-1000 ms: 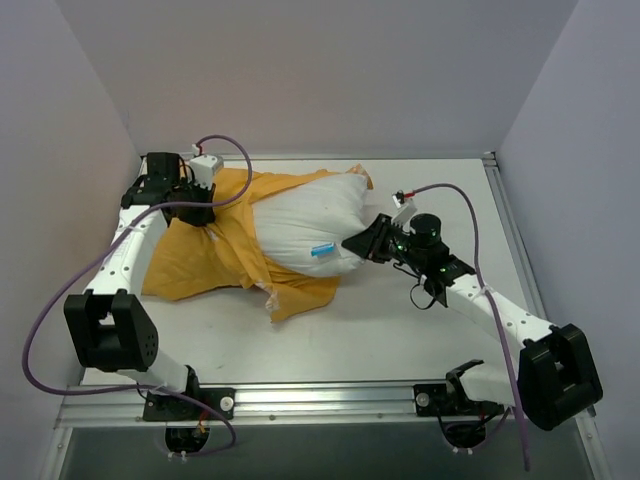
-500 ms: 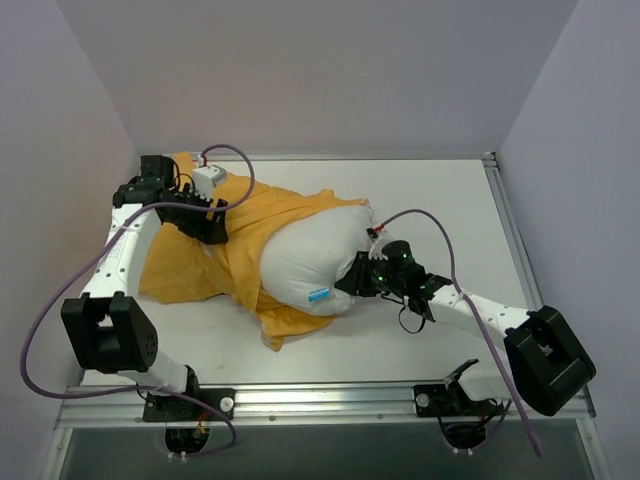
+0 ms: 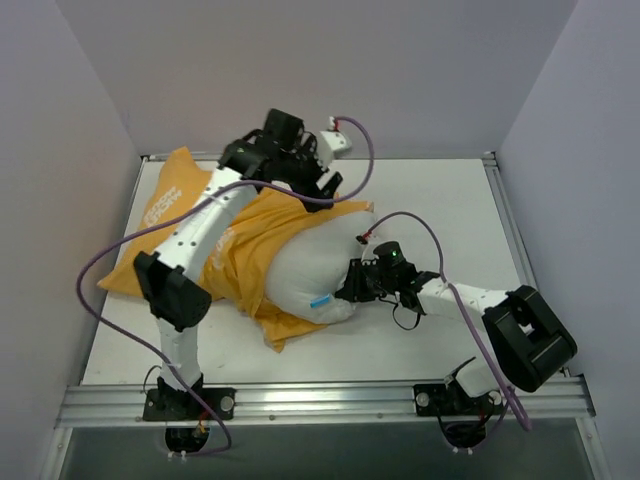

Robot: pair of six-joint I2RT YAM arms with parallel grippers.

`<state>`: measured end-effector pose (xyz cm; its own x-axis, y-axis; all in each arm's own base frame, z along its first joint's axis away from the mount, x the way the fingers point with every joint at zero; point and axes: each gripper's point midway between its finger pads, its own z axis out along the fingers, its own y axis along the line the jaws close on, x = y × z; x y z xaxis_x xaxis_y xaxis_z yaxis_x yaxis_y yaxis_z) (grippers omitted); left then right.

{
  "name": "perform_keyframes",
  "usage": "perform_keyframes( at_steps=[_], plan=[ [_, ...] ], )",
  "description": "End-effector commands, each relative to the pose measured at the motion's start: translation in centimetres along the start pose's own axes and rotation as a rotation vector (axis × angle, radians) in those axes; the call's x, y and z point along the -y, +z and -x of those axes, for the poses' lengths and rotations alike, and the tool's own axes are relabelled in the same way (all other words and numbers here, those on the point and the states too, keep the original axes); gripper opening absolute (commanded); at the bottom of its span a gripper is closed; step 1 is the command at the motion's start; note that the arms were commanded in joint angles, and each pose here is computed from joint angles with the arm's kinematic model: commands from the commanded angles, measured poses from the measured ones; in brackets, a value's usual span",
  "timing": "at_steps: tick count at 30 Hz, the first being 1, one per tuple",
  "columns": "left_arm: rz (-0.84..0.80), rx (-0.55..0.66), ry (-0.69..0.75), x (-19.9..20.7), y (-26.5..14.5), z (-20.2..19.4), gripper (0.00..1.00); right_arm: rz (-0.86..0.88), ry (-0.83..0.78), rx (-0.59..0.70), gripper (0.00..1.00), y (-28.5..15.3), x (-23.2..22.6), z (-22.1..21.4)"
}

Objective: Remove the pillowcase from the pillow

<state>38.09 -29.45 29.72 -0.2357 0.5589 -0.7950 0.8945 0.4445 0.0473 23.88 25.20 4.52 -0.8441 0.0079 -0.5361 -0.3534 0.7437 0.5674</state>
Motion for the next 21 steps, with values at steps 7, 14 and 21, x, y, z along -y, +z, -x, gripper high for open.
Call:
perform_keyframes(
  at_steps=[7, 14, 21],
  plan=[
    [0.050, -0.209, -0.058, -1.7, 11.1, -4.3, 0.62, -0.102, 0.013, -0.166, 0.00, -0.9, 3.1, -5.4],
    [0.034, -0.205, -0.095, -1.8, 12.5, -4.8, 0.41, -0.086, 0.023, -0.160, 0.00, -1.2, 2.9, -5.8],
    [0.112, -0.157, -0.138, -4.6, 12.2, -4.0, 0.46, -0.083, 0.031, -0.167, 0.00, -1.4, 3.0, -6.4]
  ],
)
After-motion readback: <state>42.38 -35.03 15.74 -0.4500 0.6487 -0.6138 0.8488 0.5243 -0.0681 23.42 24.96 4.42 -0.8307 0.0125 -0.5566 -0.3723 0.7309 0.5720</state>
